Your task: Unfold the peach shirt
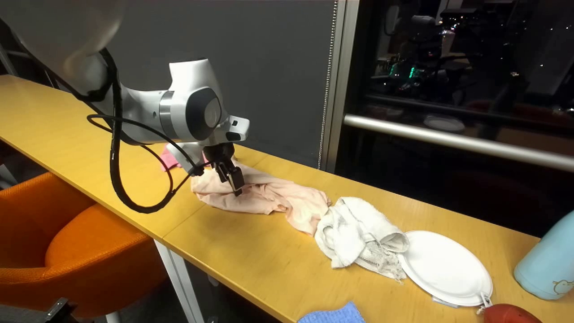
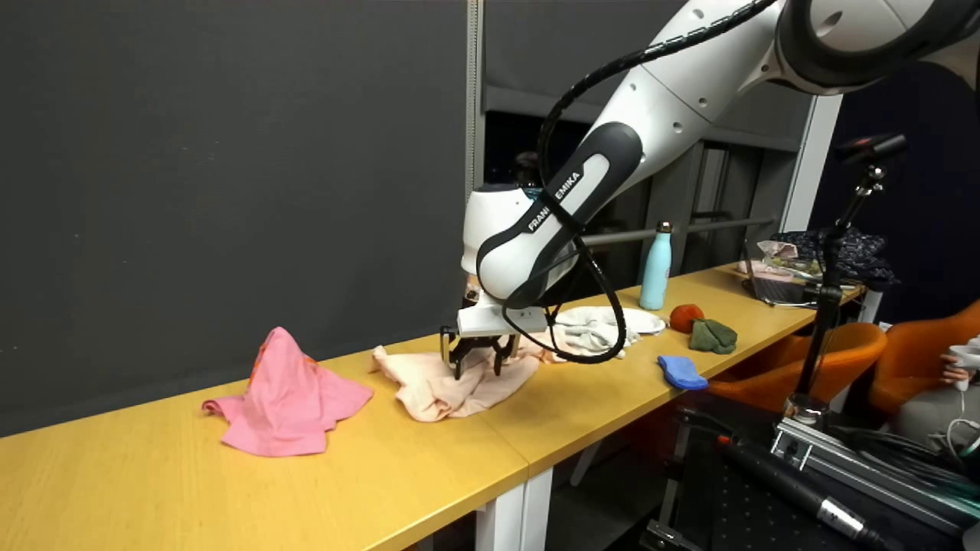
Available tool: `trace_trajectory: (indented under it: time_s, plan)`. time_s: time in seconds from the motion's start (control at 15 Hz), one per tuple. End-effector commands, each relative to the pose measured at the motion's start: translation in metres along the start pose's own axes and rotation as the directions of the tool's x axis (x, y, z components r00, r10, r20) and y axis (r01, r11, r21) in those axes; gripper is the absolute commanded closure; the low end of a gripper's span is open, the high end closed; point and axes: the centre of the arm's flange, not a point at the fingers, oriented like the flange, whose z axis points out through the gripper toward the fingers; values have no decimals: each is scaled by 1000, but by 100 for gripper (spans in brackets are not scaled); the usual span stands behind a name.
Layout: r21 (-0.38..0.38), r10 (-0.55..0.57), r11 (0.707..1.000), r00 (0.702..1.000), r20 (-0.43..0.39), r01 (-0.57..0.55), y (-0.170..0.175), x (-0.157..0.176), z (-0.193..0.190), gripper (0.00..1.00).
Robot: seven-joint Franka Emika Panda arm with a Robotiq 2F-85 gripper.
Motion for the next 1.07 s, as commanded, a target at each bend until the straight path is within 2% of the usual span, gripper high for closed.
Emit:
trace_trajectory:
  time_s: [0.0, 0.33, 0.47, 0.73, 1.0]
  plan:
    - [23, -6, 1000, 1000, -16, 6, -3, 5, 4, 51]
    - [27, -9, 1000, 1000, -14, 9, -3, 5, 4, 88]
    - [31, -10, 999, 1000, -14, 10, -2, 4, 2, 100]
    - [46, -5, 999, 1000, -31, 6, 2, 1, -13, 100]
    - [57, -1, 998, 999, -49, 3, 8, 2, -47, 100]
